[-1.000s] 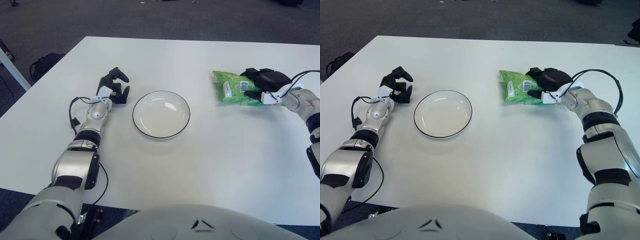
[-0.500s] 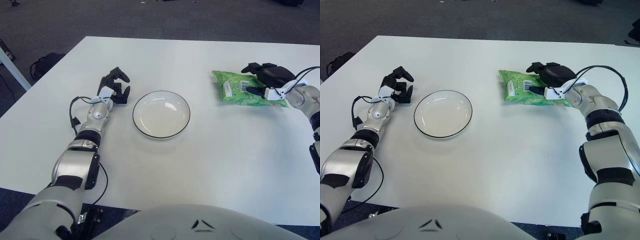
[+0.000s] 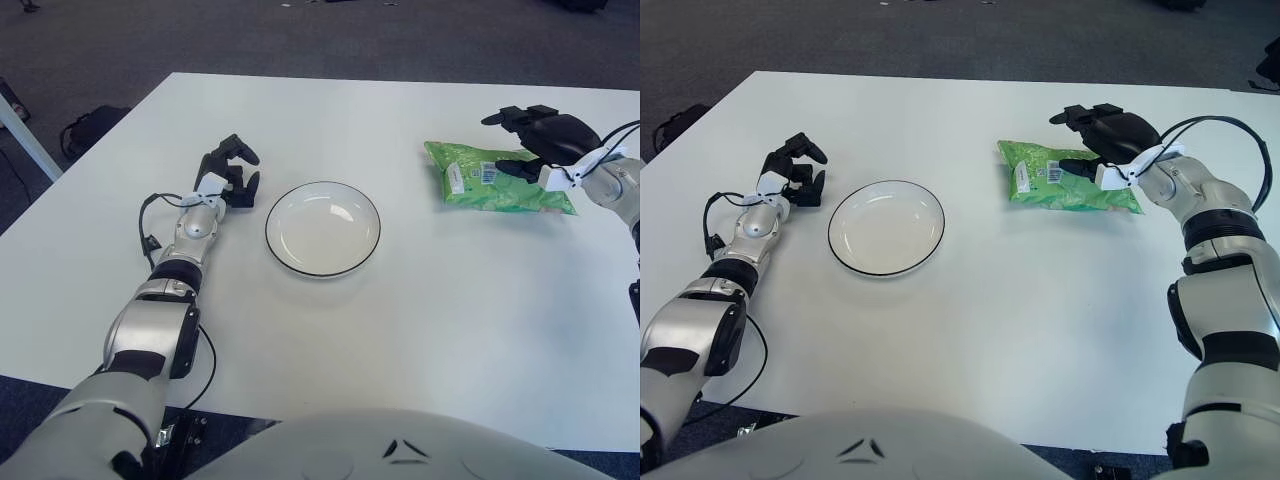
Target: Put the snack into the plate.
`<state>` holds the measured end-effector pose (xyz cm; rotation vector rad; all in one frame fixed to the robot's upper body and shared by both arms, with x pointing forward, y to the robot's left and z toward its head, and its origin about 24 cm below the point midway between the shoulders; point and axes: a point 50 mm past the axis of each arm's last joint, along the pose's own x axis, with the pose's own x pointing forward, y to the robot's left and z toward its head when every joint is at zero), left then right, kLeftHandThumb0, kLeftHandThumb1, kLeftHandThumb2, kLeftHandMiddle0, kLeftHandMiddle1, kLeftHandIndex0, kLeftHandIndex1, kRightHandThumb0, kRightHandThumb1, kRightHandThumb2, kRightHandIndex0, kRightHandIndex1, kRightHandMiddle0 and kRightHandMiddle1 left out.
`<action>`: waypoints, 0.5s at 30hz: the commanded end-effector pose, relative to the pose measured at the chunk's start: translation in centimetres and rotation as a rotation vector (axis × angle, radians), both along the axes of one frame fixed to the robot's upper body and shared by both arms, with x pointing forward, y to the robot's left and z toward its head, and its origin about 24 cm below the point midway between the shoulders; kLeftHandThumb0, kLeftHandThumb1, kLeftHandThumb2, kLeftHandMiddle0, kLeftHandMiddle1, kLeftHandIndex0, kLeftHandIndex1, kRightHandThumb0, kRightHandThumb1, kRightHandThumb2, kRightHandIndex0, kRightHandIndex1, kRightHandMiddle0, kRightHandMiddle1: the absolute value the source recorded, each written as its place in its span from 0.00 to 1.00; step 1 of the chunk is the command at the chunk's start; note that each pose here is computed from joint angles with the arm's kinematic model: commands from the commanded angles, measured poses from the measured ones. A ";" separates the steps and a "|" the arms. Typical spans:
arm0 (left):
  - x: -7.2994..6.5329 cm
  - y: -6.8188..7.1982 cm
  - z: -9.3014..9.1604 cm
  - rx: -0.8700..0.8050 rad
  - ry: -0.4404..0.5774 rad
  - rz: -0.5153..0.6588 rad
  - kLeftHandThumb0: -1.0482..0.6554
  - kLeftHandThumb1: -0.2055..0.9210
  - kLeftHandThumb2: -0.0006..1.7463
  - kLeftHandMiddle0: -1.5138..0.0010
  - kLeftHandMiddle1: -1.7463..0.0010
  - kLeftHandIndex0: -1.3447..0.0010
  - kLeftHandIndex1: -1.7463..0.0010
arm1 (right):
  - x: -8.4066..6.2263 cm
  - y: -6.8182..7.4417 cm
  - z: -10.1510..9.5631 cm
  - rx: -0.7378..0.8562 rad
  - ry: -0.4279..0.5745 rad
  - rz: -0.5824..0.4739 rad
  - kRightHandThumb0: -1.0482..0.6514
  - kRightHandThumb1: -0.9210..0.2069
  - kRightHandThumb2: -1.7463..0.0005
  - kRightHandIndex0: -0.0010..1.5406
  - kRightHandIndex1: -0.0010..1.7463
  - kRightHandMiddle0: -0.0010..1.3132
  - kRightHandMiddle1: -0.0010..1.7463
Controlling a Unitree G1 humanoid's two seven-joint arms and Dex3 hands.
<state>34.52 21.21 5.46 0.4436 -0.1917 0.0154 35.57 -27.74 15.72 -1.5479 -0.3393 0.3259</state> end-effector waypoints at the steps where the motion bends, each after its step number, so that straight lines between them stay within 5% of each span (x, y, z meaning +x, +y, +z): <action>1: -2.0 0.1 -4.0 0.007 0.165 0.011 0.33 0.44 0.77 0.15 0.00 0.53 0.00 | 0.1 -0.2 1.3 -0.007 -0.037 0.010 0.12 0.00 0.48 0.08 0.24 0.00 0.30; 3: -2.0 0.1 -4.0 0.010 0.168 0.011 0.33 0.44 0.77 0.15 0.00 0.53 0.00 | 0.0 -0.1 1.4 -0.011 -0.059 0.019 0.13 0.00 0.50 0.07 0.37 0.00 0.45; 5: -2.0 0.1 -4.0 0.008 0.171 0.010 0.33 0.44 0.77 0.15 0.00 0.53 0.00 | 0.0 0.0 1.5 -0.019 -0.092 0.028 0.17 0.00 0.58 0.10 0.61 0.00 0.73; 8: -2.0 0.1 -4.0 0.002 0.169 0.009 0.33 0.44 0.77 0.15 0.00 0.53 0.00 | -0.1 0.2 1.7 -0.036 -0.137 0.041 0.28 0.02 0.63 0.12 0.79 0.06 0.90; 15: -2.0 0.1 -4.0 0.005 0.159 0.014 0.33 0.45 0.77 0.15 0.00 0.53 0.00 | -0.1 0.2 1.7 -0.057 -0.162 0.043 0.39 0.13 0.59 0.17 0.96 0.20 0.99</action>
